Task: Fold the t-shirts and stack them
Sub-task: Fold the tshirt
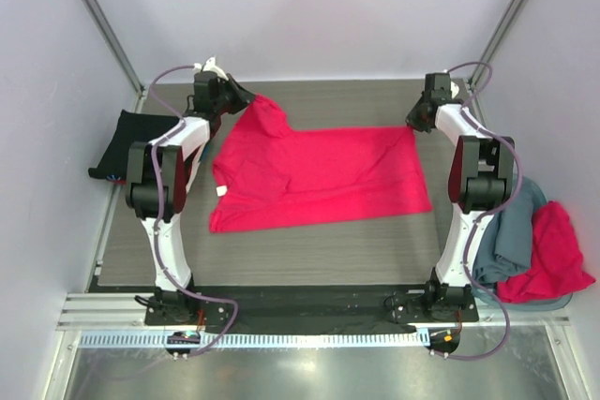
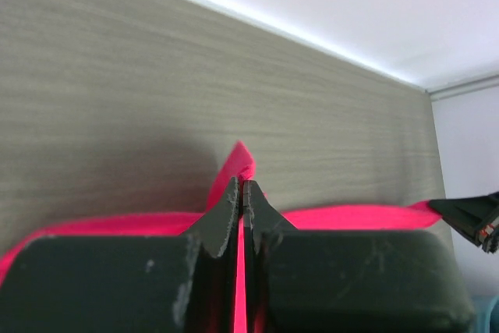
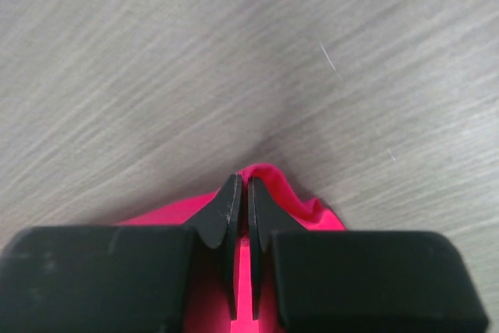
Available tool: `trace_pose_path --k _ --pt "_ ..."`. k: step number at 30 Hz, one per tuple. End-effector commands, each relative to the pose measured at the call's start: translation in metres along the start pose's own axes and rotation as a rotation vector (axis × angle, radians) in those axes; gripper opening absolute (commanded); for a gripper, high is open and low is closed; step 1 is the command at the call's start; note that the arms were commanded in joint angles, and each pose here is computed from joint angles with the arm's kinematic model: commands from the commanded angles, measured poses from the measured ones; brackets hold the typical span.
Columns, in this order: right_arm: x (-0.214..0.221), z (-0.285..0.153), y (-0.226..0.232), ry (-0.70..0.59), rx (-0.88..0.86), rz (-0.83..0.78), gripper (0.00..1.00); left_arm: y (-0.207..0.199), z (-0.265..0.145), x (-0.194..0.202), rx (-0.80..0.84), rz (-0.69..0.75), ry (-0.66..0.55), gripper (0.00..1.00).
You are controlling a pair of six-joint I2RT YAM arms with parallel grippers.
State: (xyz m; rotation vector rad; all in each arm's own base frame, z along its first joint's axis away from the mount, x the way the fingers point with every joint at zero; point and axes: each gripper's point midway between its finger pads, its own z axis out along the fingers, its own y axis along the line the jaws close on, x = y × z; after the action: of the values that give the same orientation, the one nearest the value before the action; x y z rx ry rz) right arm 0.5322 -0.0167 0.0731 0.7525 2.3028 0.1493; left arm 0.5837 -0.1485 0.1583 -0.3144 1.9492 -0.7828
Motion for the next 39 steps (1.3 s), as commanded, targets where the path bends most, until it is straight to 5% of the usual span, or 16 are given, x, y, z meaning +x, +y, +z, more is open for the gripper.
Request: trace_pose_path --k 1,12,24,39 --pt "-0.015 -0.024 0.0 -0.039 -0.016 0.007 0.09 -0.035 -0.031 -0.028 0.092 0.025 -0.082 0.0" --pt "0.006 -0.053 -0.017 -0.024 0.003 0.011 0.09 -0.056 -0.104 -0.013 0.062 0.031 -0.116 0.0" --pt "0.017 -0.072 -0.039 -0.046 0.049 0.024 0.06 -0.093 -0.168 0.019 -0.026 0.205 -0.113 0.0" --pt "0.035 -0.068 -0.057 -0.011 0.076 0.044 0.05 -0.067 -0.208 0.071 -0.125 0.238 -0.057 0.0"
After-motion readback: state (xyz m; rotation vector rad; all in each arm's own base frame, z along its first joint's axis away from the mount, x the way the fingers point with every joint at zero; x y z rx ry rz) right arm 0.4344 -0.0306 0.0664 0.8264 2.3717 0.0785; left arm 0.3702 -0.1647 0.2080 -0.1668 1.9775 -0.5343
